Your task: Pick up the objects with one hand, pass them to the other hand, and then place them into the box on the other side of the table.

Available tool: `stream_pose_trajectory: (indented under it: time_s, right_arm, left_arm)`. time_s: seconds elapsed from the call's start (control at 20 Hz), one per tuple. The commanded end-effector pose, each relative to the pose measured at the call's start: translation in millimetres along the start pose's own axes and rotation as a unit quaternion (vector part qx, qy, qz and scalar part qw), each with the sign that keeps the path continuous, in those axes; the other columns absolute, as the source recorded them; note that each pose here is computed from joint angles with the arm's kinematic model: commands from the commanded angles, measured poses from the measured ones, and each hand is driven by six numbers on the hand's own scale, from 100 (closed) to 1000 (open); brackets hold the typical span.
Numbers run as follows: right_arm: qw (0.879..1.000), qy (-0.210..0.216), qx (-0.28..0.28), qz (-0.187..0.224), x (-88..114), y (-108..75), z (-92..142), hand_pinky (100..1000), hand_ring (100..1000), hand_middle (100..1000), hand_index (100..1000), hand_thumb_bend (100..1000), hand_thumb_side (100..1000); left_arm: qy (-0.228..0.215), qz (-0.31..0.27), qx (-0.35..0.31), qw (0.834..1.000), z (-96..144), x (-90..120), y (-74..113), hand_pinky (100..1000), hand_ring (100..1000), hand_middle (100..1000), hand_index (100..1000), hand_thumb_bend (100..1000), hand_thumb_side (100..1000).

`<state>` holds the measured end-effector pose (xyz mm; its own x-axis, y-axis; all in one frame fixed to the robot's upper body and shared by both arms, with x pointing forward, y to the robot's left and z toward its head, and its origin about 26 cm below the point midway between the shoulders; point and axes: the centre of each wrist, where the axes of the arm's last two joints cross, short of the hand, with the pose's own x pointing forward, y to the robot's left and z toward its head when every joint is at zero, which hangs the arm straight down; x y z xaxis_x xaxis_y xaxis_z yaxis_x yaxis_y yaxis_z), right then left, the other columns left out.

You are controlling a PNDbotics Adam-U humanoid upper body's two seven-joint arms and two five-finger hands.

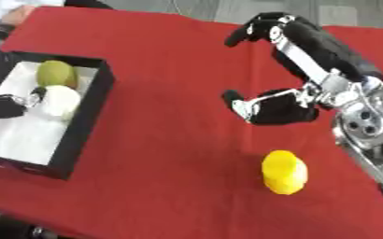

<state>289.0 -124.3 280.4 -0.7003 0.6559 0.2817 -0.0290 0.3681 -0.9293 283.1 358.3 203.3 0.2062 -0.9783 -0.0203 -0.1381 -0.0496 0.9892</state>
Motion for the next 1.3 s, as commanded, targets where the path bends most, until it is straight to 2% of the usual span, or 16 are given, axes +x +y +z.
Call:
stream_pose_trajectory:
  time_s: [0.05, 0.15, 0.2, 0.25, 0.3, 0.35, 0.4, 0.55, 0.7, 0.75, 0.8, 0.9, 1.0, 1.15, 1.3]
  right_arm:
    - [1.000, 0.003, -0.011, 0.015, -1, -9.2, 2, 894, 846, 770, 769, 365, 100]
    - [1.000, 0.004, -0.011, 0.015, -1, -9.2, 2, 894, 846, 770, 769, 366, 100]
    - [1.000, 0.004, -0.011, 0.015, -1, -9.3, 2, 894, 846, 770, 769, 367, 100]
    - [1.000, 0.004, -0.012, 0.016, -1, -9.5, 2, 894, 846, 770, 770, 367, 100]
    - [1.000, 0.004, -0.013, 0.016, -2, -9.9, 3, 894, 846, 770, 770, 368, 100]
    - [1.000, 0.005, -0.013, 0.018, -2, -10.4, 3, 895, 846, 770, 771, 370, 100]
    - [1.000, 0.006, -0.013, 0.019, -3, -10.9, 3, 896, 846, 771, 773, 370, 100]
    - [1.000, 0.015, 0.000, 0.025, -5, -11.2, 5, 899, 849, 774, 780, 355, 100]
    - [0.998, 0.052, 0.021, 0.020, -11, -12.9, 8, 892, 848, 774, 780, 328, 149]
    - [0.997, 0.067, 0.026, 0.014, -13, -14.1, 9, 892, 849, 774, 781, 323, 162]
    - [0.996, 0.080, 0.030, 0.009, -14, -15.4, 10, 890, 851, 777, 788, 308, 218]
    - [0.993, 0.115, 0.041, -0.004, -17, -18.8, 12, 890, 856, 781, 799, 289, 275]
    - [0.988, 0.144, 0.051, -0.016, -20, -22.4, 14, 896, 864, 788, 817, 296, 324]
    - [0.981, 0.181, 0.069, -0.025, -24, -24.2, 17, 903, 872, 798, 840, 315, 367]
    - [0.974, 0.207, 0.081, -0.030, -27, -25.3, 20, 904, 874, 803, 854, 340, 381]
  left_arm:
    - [0.006, -0.015, 0.019, 1.000, -1, -3, 13.4, 850, 842, 750, 860, 379, 653]
    - [0.005, -0.013, 0.022, 1.000, -1, -2, 14.5, 844, 834, 742, 854, 344, 595]
    - [0.003, -0.011, 0.028, 1.000, 0, -1, 15.4, 829, 814, 723, 840, 302, 500]
    - [0.000, -0.007, 0.035, 0.999, 1, 0, 15.9, 827, 811, 722, 839, 299, 492]
    - [-0.004, 0.000, 0.045, 0.999, 2, 1, 16.9, 805, 782, 688, 822, 139, 346]
    - [-0.006, 0.012, 0.055, 0.998, 3, 2, 18.1, 791, 763, 656, 806, 100, 211]
    - [-0.010, 0.029, 0.064, 0.997, 4, 4, 19.6, 786, 755, 641, 793, 100, 247]
    - [-0.031, 0.093, 0.099, 0.990, 8, 7, 23.9, 782, 733, 618, 766, 100, 268]
    - [-0.041, 0.131, 0.124, 0.983, 12, 7, 22.0, 789, 728, 609, 759, 100, 281]
    - [-0.042, 0.138, 0.128, 0.981, 12, 7, 21.2, 790, 729, 609, 758, 100, 283]
    - [-0.043, 0.143, 0.132, 0.980, 13, 7, 20.5, 791, 728, 608, 754, 100, 291]
    - [-0.045, 0.153, 0.141, 0.977, 14, 7, 20.0, 793, 728, 611, 755, 100, 300]
    - [-0.050, 0.162, 0.147, 0.975, 14, 7, 19.5, 797, 737, 649, 785, 100, 304]
    - [-0.060, 0.170, 0.148, 0.972, 14, 9, 18.4, 801, 756, 704, 830, 100, 304]
    - [-0.066, 0.172, 0.147, 0.972, 14, 10, 17.8, 803, 759, 711, 831, 100, 306]
